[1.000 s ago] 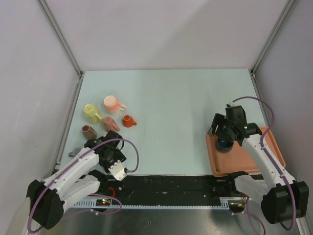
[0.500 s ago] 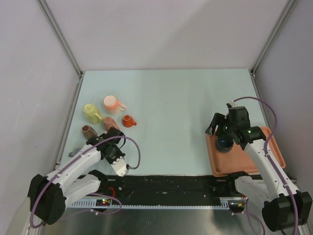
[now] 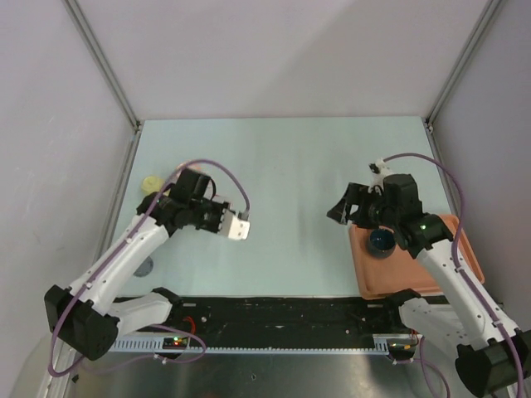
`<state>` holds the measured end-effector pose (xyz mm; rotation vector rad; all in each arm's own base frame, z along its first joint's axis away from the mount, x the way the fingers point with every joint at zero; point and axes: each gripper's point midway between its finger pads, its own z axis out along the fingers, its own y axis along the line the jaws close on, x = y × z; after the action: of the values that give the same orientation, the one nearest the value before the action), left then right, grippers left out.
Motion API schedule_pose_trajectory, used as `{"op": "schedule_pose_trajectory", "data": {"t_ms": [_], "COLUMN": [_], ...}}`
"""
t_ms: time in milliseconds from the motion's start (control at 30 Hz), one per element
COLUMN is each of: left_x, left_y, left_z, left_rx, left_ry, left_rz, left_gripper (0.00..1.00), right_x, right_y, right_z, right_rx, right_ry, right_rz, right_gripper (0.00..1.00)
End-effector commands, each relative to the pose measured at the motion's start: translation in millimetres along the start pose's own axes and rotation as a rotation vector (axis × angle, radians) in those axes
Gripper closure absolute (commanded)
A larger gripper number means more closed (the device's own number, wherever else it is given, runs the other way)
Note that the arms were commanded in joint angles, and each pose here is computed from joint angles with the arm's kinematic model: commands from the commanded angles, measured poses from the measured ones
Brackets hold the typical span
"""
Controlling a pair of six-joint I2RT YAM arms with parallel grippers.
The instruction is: Turn the mug right side up
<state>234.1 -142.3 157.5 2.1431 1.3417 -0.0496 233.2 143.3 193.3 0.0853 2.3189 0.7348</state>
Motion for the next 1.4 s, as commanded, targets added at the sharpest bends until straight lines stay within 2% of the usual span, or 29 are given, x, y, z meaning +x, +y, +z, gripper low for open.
{"op": "schedule_pose_trajectory", "data": {"t_ms": [0, 100, 200, 400, 567, 700, 767, 833, 867, 933, 967, 1033, 1067, 1100, 1133, 1167, 1233, 1367], "left_x": [-57, -82, -103, -140, -160, -172, -179, -185, -186, -187, -188, -186, -183, -178, -171, -165, -151, -124], "left_y": [57, 84, 103, 128, 137, 145, 146, 149, 152, 159, 161, 166, 170, 173, 177, 180, 188, 194], "left_z": [-33, -55, -75, -111, -132, -141, -145, -148, -149, -153, -155, -158, -158, -158, -158, -158, -161, -163], "left_rx": [-0.156, -0.195, -0.212, -0.209, -0.211, -0.204, -0.193, -0.187, -0.188, -0.206, -0.218, -0.239, -0.265, -0.292, -0.329, -0.366, -0.448, -0.582], "left_ry": [-0.232, -0.335, -0.423, -0.579, -0.659, -0.702, -0.728, -0.749, -0.759, -0.772, -0.777, -0.777, -0.765, -0.751, -0.729, -0.708, -0.661, -0.558], "left_rz": [-0.286, -0.429, -0.542, -0.682, -0.723, -0.743, -0.742, -0.759, -0.774, -0.788, -0.791, -0.806, -0.826, -0.849, -0.869, -0.881, -0.896, -0.908], "left_gripper": [1.00, 1.00, 1.00, 1.00, 1.00, 1.00, 1.00, 1.00, 1.00, 1.00, 1.00, 1.00, 0.81, 0.59, 0.29, 0.15, 0.04, 0.01], "right_x": [-34, -40, -42, -44, -47, -44, -42, -37, -32, -24, -22, -28, -30, -40, -44, -58, -75, -105], "right_y": [85, 134, 178, 241, 261, 271, 276, 285, 290, 295, 295, 285, 276, 265, 251, 235, 195, 104], "right_z": [-15, -20, -23, -21, -17, -12, -7, -9, -14, -17, -18, -12, -6, -1, 5, 8, 10, -7], "right_rx": [-0.314, -0.481, -0.636, -0.877, -0.937, -0.969, -0.987, -1.047, -1.098, -1.151, -1.158, -1.096, -1.042, -0.973, -0.891, -0.798, -0.595, -0.176], "right_ry": [-0.128, -0.181, -0.218, -0.275, -0.278, -0.235, -0.217, -0.189, -0.163, -0.115, -0.101, -0.102, -0.095, -0.118, -0.117, -0.151, -0.194, -0.279], "right_rz": [-0.113, -0.168, -0.215, -0.275, -0.312, -0.318, -0.314, -0.310, -0.310, -0.312, -0.315, -0.302, -0.291, -0.272, -0.257, -0.236, -0.212, -0.175], "right_gripper": [0.16, 0.04, 0.01, 0.01, 0.02, 0.07, 0.14, 0.35, 0.53, 0.81, 0.90, 0.98, 0.99, 0.99, 1.00, 1.00, 1.00, 1.00]}}
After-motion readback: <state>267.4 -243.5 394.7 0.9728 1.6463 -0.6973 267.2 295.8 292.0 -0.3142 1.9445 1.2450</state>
